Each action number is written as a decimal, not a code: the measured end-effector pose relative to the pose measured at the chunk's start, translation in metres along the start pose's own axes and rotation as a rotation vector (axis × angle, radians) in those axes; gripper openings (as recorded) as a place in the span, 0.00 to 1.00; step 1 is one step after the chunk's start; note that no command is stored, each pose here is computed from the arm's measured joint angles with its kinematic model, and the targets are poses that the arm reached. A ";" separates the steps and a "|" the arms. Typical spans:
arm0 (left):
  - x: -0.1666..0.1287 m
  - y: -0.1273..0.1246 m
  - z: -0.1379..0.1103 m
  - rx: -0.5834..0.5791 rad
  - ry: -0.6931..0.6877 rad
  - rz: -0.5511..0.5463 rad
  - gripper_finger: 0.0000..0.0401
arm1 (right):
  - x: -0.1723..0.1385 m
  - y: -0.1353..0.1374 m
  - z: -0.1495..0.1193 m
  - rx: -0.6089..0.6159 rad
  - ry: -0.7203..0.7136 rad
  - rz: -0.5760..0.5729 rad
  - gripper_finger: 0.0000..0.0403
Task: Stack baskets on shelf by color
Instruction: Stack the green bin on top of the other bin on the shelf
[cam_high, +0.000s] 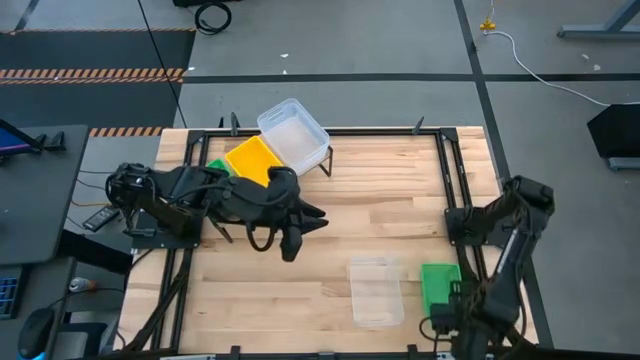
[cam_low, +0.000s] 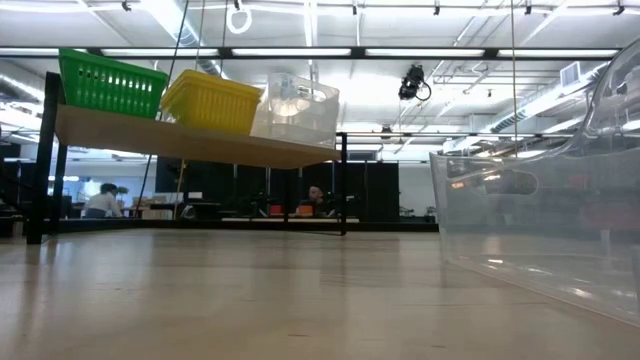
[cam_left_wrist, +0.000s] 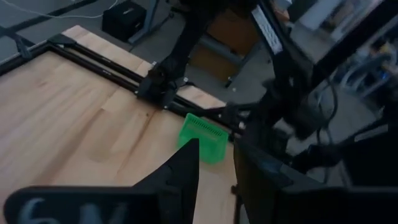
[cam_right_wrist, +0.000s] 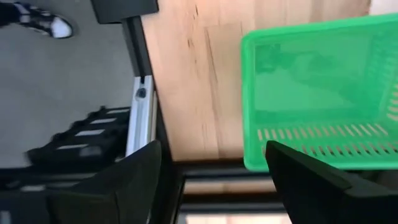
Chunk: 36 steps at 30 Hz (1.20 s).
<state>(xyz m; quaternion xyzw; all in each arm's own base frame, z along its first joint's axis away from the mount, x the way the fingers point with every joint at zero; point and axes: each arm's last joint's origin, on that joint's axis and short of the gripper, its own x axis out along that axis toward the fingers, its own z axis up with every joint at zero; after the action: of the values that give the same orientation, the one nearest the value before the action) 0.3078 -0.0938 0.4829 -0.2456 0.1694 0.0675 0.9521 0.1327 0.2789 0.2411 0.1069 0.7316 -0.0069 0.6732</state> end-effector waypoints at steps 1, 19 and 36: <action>0.000 0.000 0.001 -0.022 -0.008 0.001 0.27 | 0.006 0.003 -0.002 -0.012 -0.008 -0.015 0.72; -0.011 -0.019 -0.016 -0.185 -0.034 0.037 0.26 | 0.043 0.005 -0.019 -0.083 -0.174 -0.302 0.64; -0.012 -0.018 -0.020 -0.264 -0.014 0.057 0.26 | 0.075 -0.009 -0.013 -0.025 -0.252 -0.288 0.64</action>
<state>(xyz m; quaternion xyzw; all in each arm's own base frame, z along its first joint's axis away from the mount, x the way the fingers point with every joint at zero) 0.2950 -0.1202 0.4787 -0.3632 0.1595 0.1178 0.9104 0.1128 0.2832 0.1671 -0.0089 0.6494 -0.1075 0.7527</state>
